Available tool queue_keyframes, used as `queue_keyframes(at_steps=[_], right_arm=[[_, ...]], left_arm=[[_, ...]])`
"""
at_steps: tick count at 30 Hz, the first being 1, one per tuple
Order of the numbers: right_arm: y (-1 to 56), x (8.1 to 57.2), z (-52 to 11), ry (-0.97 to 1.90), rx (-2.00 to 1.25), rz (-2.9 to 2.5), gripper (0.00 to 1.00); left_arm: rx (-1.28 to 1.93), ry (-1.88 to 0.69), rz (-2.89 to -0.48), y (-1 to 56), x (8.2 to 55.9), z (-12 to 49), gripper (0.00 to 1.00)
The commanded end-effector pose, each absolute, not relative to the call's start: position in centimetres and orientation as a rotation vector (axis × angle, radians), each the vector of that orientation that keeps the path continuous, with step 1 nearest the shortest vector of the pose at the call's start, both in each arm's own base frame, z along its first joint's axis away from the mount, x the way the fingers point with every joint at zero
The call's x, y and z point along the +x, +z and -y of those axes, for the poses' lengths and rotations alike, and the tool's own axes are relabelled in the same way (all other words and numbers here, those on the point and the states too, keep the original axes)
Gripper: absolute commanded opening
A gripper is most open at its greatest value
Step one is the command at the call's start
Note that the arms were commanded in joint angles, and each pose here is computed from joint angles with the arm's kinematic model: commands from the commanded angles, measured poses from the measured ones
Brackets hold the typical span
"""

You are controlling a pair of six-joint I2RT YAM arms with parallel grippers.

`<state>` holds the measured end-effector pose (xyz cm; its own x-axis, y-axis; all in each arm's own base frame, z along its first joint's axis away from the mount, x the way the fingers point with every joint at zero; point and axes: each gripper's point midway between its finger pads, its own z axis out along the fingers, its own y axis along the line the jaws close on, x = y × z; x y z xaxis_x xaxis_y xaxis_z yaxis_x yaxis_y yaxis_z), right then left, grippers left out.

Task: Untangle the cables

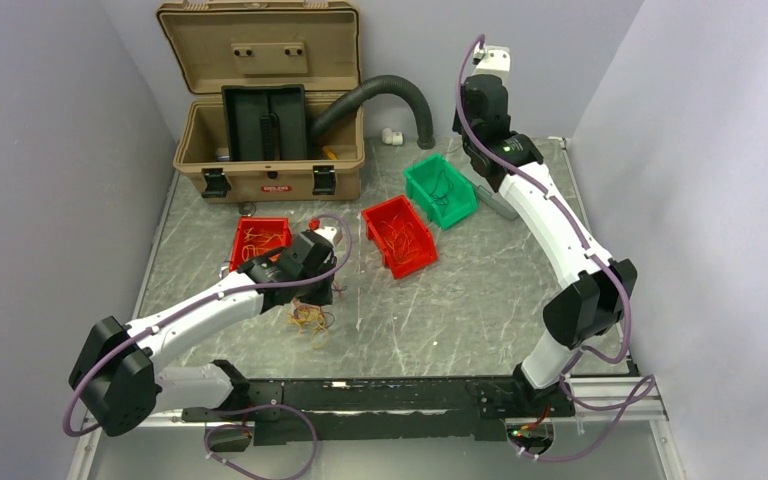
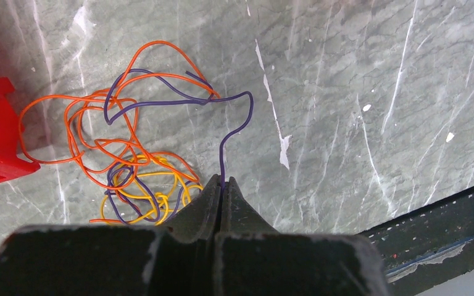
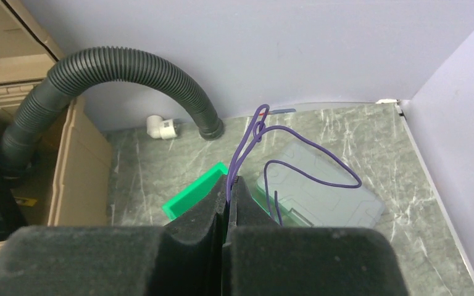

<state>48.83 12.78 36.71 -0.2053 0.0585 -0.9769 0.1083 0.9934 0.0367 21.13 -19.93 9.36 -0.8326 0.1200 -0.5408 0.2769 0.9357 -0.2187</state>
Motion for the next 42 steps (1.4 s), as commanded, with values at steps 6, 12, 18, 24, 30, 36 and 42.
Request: queue_keyframes(at_steps=[6, 12, 18, 24, 30, 36, 42], right_arm=[[36.8, 48.2, -10.7, -0.126, 0.149, -1.760, 0.00], [34.6, 48.5, -9.8, -0.198, 0.151, -1.782, 0.00], [32.3, 49.6, -8.5, -0.306, 0.177, -1.798, 0.00], [27.6, 51.6, -8.7, -0.371, 0.181, -1.863, 0.00], [23.0, 52.4, -9.6, -0.401, 0.141, -1.955, 0.00], [20.8, 52.3, -13.0, -0.294, 0.052, -2.008, 0.00], [18.6, 52.5, -15.9, -0.160, 0.009, -2.074, 0.00]], left_arm=[[0.288, -0.437, -2.517, 10.7, 21.3, 20.7, 0.00], [0.291, -0.440, -2.520, 10.8, 21.4, 20.9, 0.00], [0.303, -0.440, -2.523, 10.9, 21.6, 21.3, 0.00], [0.310, -0.449, -2.532, 10.7, 21.7, 21.8, 0.00], [0.311, -0.425, -2.531, 10.7, 21.7, 21.6, 0.00], [0.319, -0.430, -2.543, 10.3, 21.8, 21.9, 0.00], [0.319, -0.427, -2.535, 10.5, 21.9, 21.9, 0.00]])
